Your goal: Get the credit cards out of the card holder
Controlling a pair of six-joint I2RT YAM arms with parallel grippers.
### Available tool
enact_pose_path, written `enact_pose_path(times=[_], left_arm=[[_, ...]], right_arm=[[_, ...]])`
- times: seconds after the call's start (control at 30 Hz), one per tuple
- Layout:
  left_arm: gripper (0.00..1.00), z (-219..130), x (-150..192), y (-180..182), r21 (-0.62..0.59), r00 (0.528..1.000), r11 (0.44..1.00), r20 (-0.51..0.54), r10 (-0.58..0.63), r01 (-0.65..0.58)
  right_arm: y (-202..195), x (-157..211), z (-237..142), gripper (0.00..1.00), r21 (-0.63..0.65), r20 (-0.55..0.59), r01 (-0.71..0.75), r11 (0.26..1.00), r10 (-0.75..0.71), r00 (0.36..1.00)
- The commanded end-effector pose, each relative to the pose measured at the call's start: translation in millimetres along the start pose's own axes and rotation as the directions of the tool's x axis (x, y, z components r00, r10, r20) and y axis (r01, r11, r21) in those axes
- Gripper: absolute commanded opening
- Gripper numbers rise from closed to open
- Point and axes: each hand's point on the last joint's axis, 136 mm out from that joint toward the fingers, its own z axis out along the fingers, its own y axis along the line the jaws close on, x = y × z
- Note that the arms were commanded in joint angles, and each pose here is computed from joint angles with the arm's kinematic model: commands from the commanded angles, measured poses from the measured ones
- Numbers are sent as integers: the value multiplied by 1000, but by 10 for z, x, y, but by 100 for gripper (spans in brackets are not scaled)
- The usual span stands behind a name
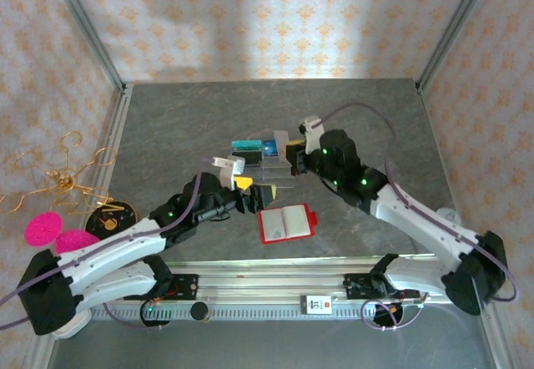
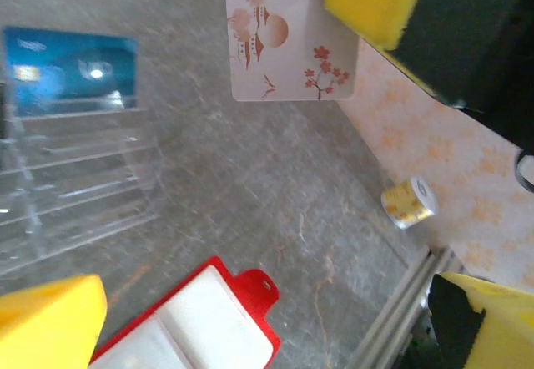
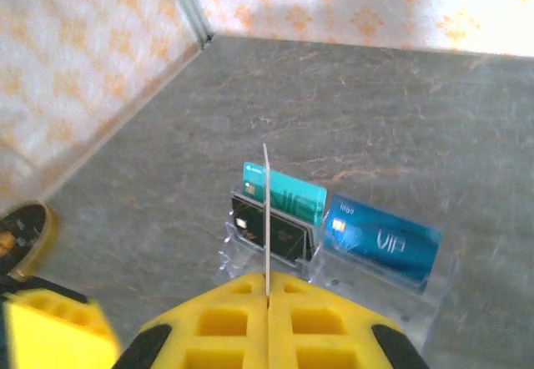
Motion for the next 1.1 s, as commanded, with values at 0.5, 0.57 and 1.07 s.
enact_pose_path(times=[0.5, 0.57, 1.07], left_arm=[[99, -354, -350, 462, -275, 990, 961, 139, 1, 37], [99, -376, -404, 486, -291, 987, 956, 162, 5, 43], [99, -262, -527, 722, -411, 982, 912, 177, 71, 8]], right_arm=[[151, 281, 577, 0, -471, -271, 572, 671, -728, 630], [114, 294, 668, 0, -505, -277, 591, 629, -766, 580], [-251, 623, 686, 0, -645, -279, 553, 528, -836, 472]])
